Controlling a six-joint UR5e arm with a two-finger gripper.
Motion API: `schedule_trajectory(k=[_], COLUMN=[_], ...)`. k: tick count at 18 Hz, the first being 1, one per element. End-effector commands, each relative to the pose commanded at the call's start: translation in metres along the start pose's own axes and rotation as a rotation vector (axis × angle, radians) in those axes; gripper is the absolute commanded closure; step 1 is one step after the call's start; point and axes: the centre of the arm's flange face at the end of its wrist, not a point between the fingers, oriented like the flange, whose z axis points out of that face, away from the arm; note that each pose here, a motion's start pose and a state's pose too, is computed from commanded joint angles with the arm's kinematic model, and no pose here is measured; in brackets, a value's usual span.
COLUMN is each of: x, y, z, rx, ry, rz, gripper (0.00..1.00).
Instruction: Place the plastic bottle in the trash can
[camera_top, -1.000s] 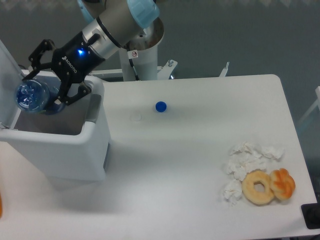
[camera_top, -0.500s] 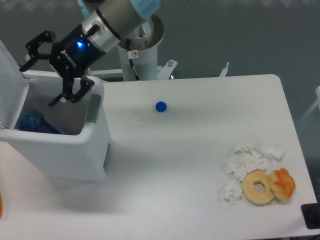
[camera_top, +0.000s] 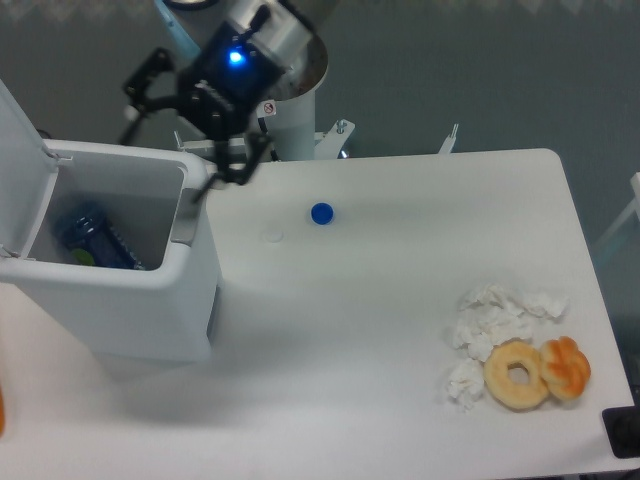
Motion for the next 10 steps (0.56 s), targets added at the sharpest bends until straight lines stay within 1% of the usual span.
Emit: schedule_trajectory(k=[1,3,4,6,8,10], x=[-0.005,-0.021,-0.029,-0.043,-0.049,-0.053], y=[0.003,0.005,0.006,0.012,0.016,0.018], z=[0.000,0.001,0.002,0.006,0.006,0.008], rx=[-0.039,-0.097,-0.134,-0.217,-0.276,-0.302], ry=[-0.036,-0.083,-0.111,-0.166,-0.204,-0.212], rz=[0.031,0.118,0.137,0.140,0.169,0.199], gripper=[0.00,0.00,0.00,0.00,0.00,0.00])
